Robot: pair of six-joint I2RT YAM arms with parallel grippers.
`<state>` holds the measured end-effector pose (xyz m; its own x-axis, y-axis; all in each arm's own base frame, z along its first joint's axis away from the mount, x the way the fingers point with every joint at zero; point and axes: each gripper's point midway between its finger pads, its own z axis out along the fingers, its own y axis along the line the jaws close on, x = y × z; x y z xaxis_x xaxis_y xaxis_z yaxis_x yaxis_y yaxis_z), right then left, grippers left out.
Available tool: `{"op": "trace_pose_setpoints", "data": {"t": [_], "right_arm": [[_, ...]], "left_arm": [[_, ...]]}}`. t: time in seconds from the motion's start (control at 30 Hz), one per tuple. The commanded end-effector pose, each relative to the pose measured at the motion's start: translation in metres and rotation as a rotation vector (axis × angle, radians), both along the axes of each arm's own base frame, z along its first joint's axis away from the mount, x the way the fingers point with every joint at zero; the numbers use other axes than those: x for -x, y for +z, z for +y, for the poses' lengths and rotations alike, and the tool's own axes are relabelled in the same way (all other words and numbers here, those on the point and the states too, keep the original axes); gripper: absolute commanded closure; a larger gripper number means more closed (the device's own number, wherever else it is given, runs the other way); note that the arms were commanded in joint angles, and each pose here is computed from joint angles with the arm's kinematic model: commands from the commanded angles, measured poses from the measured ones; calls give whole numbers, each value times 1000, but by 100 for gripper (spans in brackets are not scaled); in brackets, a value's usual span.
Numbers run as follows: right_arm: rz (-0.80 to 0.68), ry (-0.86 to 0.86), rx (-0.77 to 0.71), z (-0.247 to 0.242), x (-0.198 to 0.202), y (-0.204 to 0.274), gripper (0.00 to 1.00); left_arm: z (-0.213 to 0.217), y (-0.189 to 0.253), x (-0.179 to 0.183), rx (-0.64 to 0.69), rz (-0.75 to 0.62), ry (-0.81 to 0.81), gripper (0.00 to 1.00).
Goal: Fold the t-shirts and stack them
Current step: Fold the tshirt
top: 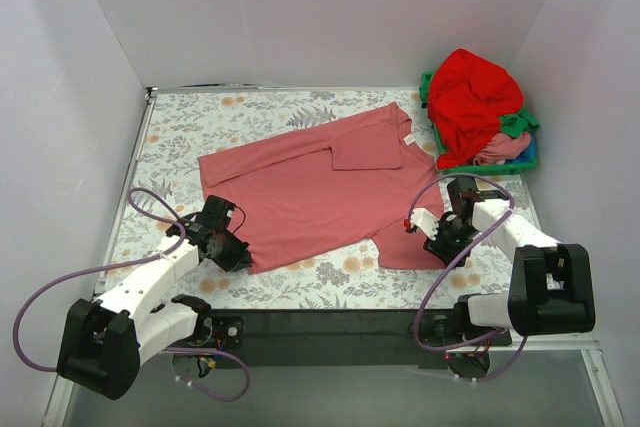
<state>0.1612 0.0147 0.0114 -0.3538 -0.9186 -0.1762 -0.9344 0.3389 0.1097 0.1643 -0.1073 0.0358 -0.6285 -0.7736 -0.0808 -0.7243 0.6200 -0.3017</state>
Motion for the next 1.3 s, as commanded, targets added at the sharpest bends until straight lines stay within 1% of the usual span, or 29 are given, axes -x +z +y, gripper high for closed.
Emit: {"op": "trace_pose_setpoints", "data": {"t": [0.0,0.03,0.07,0.13,0.17,0.23,0.27,0.3,0.4,0.43,0.47,0.6,0.9,1.27], "right_arm": [[16,-5,39,-8,8,-31,57],[20,-13,41,-8,10,-33,59],[15,-17,41,-8,9,-34,64],[21,-26,43,-8,11,-36,67],[15,-28,41,-8,10,-36,71],[17,-29,43,-8,10,-37,75],[16,-29,43,-8,10,-37,81],[16,-31,41,-8,10,-36,83],[8,-30,26,-5,9,-30,92],[-4,-29,16,-4,7,-26,94],[-2,-19,-6,0,6,-21,98],[-37,-7,-56,9,-3,-6,99],[-40,-6,-121,21,-8,9,99],[-89,-9,-196,36,-31,33,99]], "left_arm": [[0,1,0,10,-11,0,100],[0,1,0,10,-9,0,100],[0,0,1,10,-8,1,100],[0,0,1,10,-8,1,100],[0,0,1,9,-8,0,100],[0,1,1,9,-8,0,100],[0,1,1,10,-8,1,100],[0,1,1,9,-8,0,100],[0,2,0,10,-11,-2,100],[0,2,1,9,-11,-3,100],[0,2,0,10,-13,-3,100],[-1,4,-1,13,-22,-5,100],[-2,8,-4,19,-34,-11,100],[-3,10,-5,19,-38,-18,100]]}}
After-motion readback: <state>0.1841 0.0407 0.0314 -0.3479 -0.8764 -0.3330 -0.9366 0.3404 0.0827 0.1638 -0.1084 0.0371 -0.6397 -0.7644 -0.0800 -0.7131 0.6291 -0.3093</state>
